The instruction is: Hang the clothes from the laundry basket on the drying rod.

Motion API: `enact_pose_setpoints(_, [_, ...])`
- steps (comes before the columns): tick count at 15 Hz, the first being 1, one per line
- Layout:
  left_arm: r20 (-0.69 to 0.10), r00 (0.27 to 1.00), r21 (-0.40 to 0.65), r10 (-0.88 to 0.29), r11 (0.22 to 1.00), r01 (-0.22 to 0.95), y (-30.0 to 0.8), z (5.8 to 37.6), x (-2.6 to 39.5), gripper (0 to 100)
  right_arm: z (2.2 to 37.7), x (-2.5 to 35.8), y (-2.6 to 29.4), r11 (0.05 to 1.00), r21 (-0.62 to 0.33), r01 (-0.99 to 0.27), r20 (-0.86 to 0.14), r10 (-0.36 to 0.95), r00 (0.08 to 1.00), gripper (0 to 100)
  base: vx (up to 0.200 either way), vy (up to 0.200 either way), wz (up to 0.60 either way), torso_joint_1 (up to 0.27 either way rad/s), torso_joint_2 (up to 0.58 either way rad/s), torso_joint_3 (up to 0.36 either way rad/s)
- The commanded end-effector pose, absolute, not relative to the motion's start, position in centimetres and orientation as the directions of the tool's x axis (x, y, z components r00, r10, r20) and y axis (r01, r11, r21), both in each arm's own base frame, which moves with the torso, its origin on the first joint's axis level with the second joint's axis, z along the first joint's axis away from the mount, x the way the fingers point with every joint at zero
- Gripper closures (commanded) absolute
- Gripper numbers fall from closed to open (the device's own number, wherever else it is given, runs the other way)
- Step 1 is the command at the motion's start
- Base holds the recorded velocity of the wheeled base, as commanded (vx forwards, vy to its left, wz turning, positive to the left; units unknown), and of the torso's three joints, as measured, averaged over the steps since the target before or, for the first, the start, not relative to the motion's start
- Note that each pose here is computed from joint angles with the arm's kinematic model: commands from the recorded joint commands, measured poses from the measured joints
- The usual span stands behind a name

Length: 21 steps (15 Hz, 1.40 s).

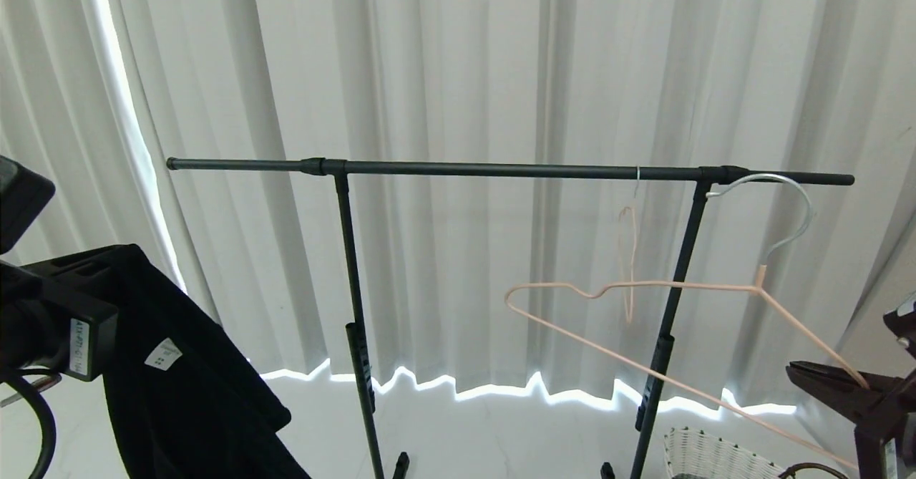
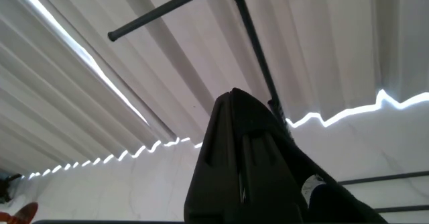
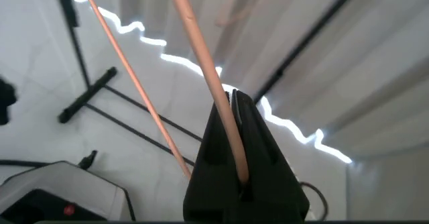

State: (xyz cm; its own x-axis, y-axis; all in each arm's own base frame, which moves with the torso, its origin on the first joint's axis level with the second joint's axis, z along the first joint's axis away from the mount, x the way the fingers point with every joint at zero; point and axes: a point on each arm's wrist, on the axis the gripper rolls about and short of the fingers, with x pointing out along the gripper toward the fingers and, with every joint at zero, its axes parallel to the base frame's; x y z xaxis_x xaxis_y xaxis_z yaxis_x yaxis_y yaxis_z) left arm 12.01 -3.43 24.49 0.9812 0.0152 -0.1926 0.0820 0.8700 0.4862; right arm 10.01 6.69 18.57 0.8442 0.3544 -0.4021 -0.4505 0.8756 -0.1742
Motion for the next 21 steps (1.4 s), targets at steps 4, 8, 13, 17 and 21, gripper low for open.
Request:
enact_pose_setpoints(4, [-0.255, 0.967, 0.483, -0.014, 0.864, 0.140, -4.2, 23.6, 13.8, 100, 18.5, 9.4, 8.6, 0.797, -0.168, -0.580, -0.421, 0.474, 0.773, 100, 0.000, 0.000, 0.00, 0.000, 0.00, 0.000])
enact_pose_setpoints(8, [-0.293, 0.953, 0.410, -0.075, 0.891, 0.196, -5.8, 24.0, 16.6, 100, 19.7, 9.8, 11.4, 0.780, -0.035, -0.625, -0.420, 0.556, 0.717, 100, 0.000, 0.000, 0.00, 0.000, 0.00, 0.000])
enact_pose_setpoints(13, [-0.332, 0.943, 0.334, -0.019, 0.933, 0.136, -8.0, 24.3, 21.9, 100, 21.0, 9.9, 14.2, 0.749, 0.085, -0.658, -0.409, 0.628, 0.662, 100, 0.000, 0.000, 0.00, 0.000, 0.00, 0.000])
enact_pose_setpoints(17, [-0.362, 0.930, 0.341, -0.064, 0.919, 0.197, -10.8, 23.7, 23.9, 100, 20.5, 10.9, 16.2, 0.750, 0.100, -0.654, -0.426, 0.626, 0.653, 100, 0.000, 0.000, 0.00, 0.000, 0.00, 0.000])
enact_pose_setpoints(21, [-0.371, 0.926, 0.338, -0.065, 0.919, 0.200, -11.8, 23.5, 25.4, 100, 19.8, 12.0, 17.6, 0.773, 0.132, -0.620, -0.454, 0.603, 0.656, 100, 0.000, 0.000, 0.00, 0.000, 0.00, 0.000])
